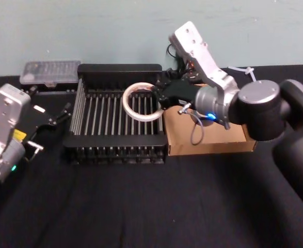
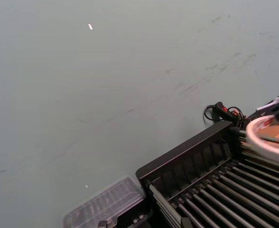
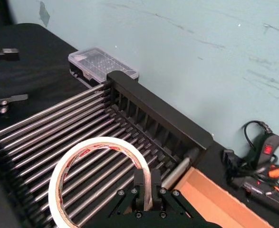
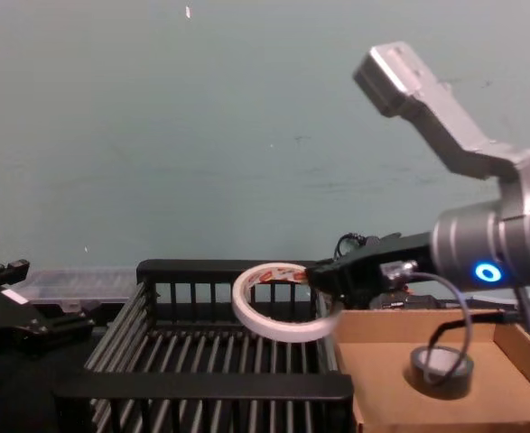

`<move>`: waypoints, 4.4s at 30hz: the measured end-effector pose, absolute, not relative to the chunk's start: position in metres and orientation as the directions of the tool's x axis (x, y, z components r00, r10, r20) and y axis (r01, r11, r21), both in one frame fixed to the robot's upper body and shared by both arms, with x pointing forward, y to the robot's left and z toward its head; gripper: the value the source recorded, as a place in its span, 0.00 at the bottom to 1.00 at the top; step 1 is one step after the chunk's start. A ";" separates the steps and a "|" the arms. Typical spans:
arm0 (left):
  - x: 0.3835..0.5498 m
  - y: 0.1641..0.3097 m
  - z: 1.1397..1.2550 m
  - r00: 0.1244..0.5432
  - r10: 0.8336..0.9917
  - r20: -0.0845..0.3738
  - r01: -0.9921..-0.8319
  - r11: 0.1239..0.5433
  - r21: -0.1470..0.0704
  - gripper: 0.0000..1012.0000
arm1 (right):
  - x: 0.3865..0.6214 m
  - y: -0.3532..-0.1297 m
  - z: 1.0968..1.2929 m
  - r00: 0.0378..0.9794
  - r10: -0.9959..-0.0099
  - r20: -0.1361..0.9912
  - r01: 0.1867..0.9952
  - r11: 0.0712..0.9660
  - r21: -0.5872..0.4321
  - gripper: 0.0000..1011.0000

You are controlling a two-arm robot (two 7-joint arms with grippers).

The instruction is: Pick up the white tape and place it into the black box , Pick up the silver tape and place it into the brown box.

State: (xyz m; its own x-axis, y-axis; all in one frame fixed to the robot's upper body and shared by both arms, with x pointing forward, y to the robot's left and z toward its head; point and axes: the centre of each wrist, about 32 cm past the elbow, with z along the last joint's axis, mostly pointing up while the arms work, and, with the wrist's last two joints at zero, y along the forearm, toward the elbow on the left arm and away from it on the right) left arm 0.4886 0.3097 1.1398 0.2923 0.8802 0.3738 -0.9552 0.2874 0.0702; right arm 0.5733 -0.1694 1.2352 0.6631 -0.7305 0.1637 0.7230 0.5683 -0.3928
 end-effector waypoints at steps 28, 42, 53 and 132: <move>0.489 0.310 1.140 0.292 0.880 0.374 -0.955 0.287 0.070 0.99 | 0.604 -0.138 1.213 0.664 -0.729 0.165 0.715 0.554 -0.427 0.09; 0.489 0.310 1.140 0.292 0.880 0.374 -0.955 0.287 0.070 0.99 | 0.604 -0.138 1.214 0.665 -0.729 0.165 0.715 0.556 -0.425 0.32; 0.489 0.310 1.140 0.292 0.880 0.374 -0.955 0.287 0.070 0.99 | 0.604 -0.139 1.214 0.665 -0.729 0.164 0.714 0.556 -0.425 0.66; 0.489 0.310 1.140 0.292 0.880 0.374 -0.955 0.287 0.070 0.99 | 0.499 -0.251 1.152 0.276 -0.878 0.390 0.956 0.208 -0.208 0.99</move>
